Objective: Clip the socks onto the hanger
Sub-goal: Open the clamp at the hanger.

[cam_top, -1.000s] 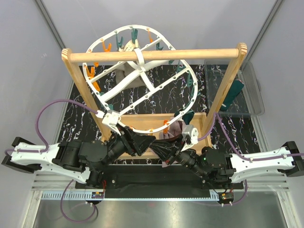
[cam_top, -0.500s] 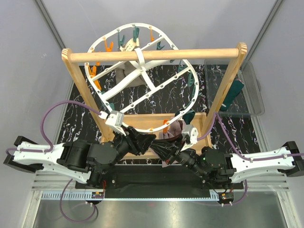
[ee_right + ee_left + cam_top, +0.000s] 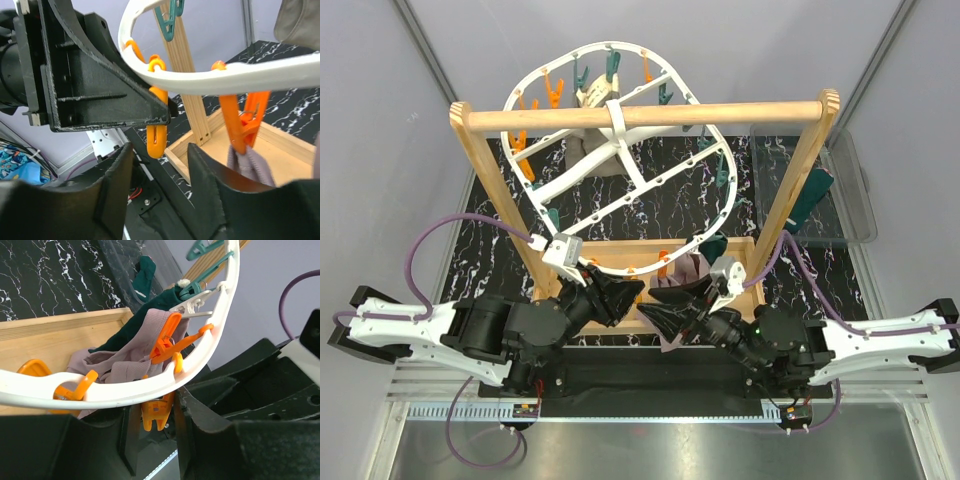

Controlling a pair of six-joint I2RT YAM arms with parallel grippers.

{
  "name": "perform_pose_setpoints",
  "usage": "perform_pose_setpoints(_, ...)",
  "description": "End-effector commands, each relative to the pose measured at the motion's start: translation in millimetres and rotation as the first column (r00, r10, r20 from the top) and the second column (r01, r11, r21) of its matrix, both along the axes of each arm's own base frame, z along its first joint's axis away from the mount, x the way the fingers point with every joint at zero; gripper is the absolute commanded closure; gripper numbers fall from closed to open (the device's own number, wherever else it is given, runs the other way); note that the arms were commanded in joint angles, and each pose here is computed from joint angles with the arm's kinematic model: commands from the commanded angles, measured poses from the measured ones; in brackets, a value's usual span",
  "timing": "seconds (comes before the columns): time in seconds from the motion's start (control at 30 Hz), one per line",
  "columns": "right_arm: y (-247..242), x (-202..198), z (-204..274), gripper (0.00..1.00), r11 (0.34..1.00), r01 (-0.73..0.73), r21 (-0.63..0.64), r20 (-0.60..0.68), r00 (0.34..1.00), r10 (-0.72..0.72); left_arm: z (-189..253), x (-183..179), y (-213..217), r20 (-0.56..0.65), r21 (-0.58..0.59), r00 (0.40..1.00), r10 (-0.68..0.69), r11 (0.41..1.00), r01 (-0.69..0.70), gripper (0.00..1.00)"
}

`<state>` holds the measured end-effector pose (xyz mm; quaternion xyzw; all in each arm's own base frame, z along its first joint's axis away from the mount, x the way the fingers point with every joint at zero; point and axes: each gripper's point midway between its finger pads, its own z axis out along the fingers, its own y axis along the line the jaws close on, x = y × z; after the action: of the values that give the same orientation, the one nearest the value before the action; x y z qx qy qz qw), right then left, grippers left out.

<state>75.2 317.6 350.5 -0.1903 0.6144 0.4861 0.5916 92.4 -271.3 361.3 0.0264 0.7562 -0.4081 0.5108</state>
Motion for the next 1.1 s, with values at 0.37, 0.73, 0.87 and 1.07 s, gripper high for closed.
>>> perform_pose_setpoints(0.37,-83.8,23.5,53.4,0.2,0.979,0.137,-0.149,-0.084,0.985,-0.151,18.7,14.0,13.1,-0.006,-0.067,0.995,0.104,0.992,-0.104,1.0)
perform_pose_setpoints(0.73,-153.0,73.4,222.8,0.08,0.866,0.499,-0.036,0.128,0.862,-0.491,10.8,12.0,8.4,-0.014,-0.054,0.995,0.095,0.994,-0.096,1.0)
perform_pose_setpoints(0.87,-201.7,90.7,277.3,0.1,0.733,0.68,0.028,0.223,0.711,-0.667,6.9,10.3,6.1,-0.02,-0.042,0.996,0.087,0.995,-0.087,1.0)
perform_pose_setpoints(1.07,-255.5,96.7,339.1,0.15,0.631,0.763,0.139,0.226,0.596,-0.771,2.1,8.1,1.5,-0.026,-0.028,0.997,0.077,0.997,-0.077,1.0)
